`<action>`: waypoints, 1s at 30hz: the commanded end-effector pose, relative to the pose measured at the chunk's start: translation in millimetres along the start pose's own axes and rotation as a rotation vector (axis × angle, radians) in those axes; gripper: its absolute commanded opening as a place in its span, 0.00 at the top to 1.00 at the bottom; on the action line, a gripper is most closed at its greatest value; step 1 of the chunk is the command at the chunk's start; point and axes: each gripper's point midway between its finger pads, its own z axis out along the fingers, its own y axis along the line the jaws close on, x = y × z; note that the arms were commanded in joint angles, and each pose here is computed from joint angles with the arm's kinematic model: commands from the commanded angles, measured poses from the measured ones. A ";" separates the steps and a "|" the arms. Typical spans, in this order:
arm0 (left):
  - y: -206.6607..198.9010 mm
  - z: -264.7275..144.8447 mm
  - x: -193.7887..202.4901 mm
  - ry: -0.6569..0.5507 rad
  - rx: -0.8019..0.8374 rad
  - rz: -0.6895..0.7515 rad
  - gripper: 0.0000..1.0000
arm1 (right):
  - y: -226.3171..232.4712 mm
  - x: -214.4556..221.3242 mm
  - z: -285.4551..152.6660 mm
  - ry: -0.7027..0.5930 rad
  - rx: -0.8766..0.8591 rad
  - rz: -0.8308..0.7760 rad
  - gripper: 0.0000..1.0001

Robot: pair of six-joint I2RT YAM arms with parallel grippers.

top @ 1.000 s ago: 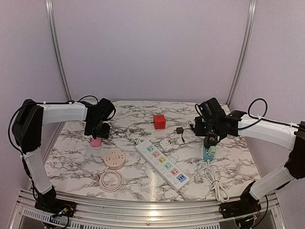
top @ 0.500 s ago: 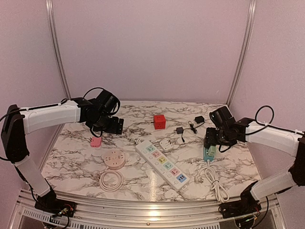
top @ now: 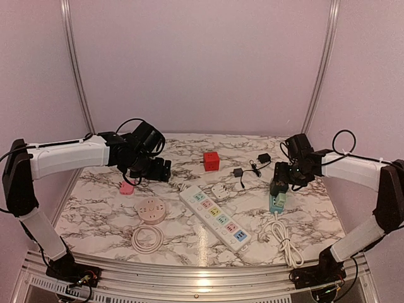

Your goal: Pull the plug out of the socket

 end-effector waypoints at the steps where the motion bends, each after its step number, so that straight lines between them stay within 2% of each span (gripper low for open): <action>1: -8.9 -1.7 4.4 0.003 0.032 -0.002 0.08 | 21.3 -9.5 -3.1 -0.013 -0.069 -0.040 0.17; 5: -13.1 -0.2 4.8 0.006 0.044 -0.001 0.08 | 27.9 -0.1 6.8 0.023 -0.057 -0.077 0.20; 10: -18.2 -1.2 5.7 0.009 0.065 -0.002 0.08 | 40.6 10.1 16.8 0.061 -0.060 -0.124 0.37; 12: -19.2 -0.9 7.1 0.012 0.069 -0.003 0.08 | 47.0 14.6 20.9 0.079 -0.065 -0.145 0.40; 16: -21.3 -0.7 9.3 0.016 0.088 -0.012 0.08 | 66.2 21.3 21.8 0.093 -0.106 -0.195 0.58; 18: -23.8 -0.1 10.9 0.020 0.102 -0.018 0.08 | 79.5 24.3 20.6 0.099 -0.139 -0.223 0.64; 21: -28.7 1.1 12.8 0.025 0.128 -0.028 0.08 | 105.5 28.3 14.6 0.090 -0.205 -0.274 0.69; 30: -53.8 8.0 19.3 0.062 0.259 -0.076 0.08 | 184.7 60.8 -7.5 0.063 -0.375 -0.535 0.72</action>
